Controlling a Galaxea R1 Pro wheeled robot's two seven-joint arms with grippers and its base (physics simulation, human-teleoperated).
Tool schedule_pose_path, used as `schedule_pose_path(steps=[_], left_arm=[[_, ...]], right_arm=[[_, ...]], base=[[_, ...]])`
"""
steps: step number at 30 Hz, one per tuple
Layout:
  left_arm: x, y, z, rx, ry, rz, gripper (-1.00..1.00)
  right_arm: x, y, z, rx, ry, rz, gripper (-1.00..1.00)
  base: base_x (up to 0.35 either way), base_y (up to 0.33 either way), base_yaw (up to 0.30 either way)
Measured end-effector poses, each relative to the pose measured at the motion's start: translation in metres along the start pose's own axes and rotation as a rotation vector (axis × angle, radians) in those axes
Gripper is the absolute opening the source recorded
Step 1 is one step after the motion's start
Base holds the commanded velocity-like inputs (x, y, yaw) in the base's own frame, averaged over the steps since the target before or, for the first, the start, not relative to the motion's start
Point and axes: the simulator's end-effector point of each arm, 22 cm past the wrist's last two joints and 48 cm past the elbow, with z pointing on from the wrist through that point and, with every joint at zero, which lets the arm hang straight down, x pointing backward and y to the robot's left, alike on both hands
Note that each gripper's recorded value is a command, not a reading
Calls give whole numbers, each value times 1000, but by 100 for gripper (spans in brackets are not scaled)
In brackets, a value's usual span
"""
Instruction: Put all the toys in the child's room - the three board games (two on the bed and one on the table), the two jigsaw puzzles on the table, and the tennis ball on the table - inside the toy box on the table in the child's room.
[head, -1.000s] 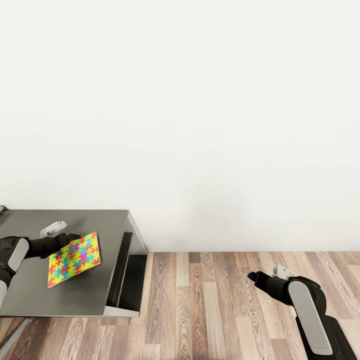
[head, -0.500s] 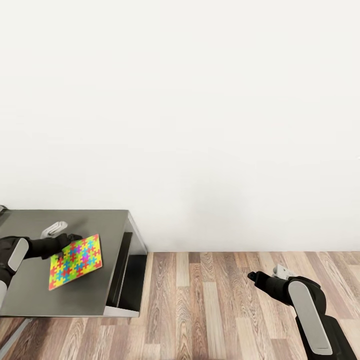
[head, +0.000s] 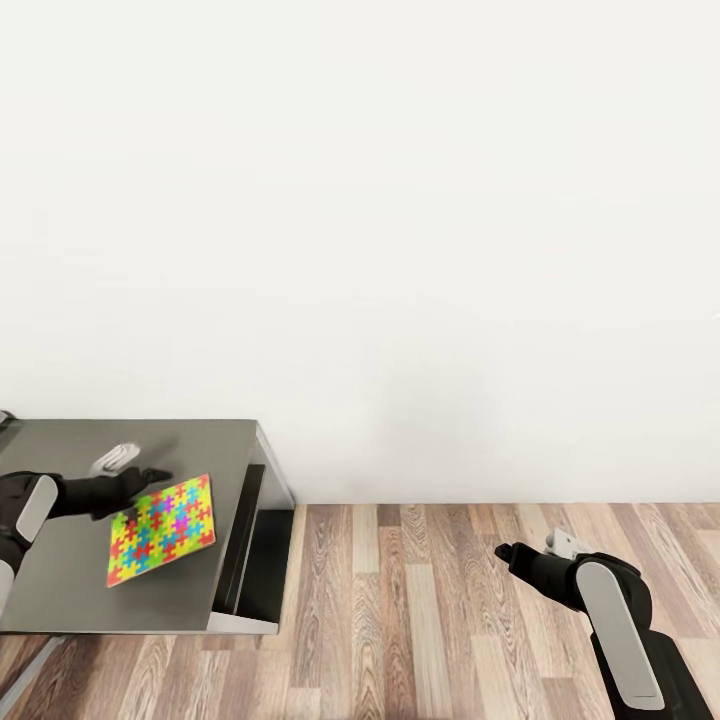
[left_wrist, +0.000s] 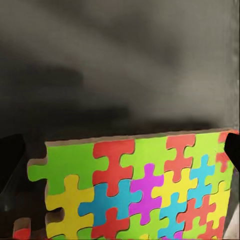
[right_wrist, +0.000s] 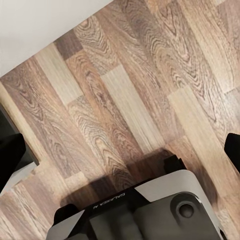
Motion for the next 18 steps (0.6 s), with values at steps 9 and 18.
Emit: schedule_pose_path(steps=[9,18], left_arm=[[3,-14,1,57,11,5,100],[6,-17,3,65,22,2,100]], right_arm=[[0,0,0,0,0,0,100],[0,0,0,0,0,0,100]], base=[[0,0,0],[0,0,0]])
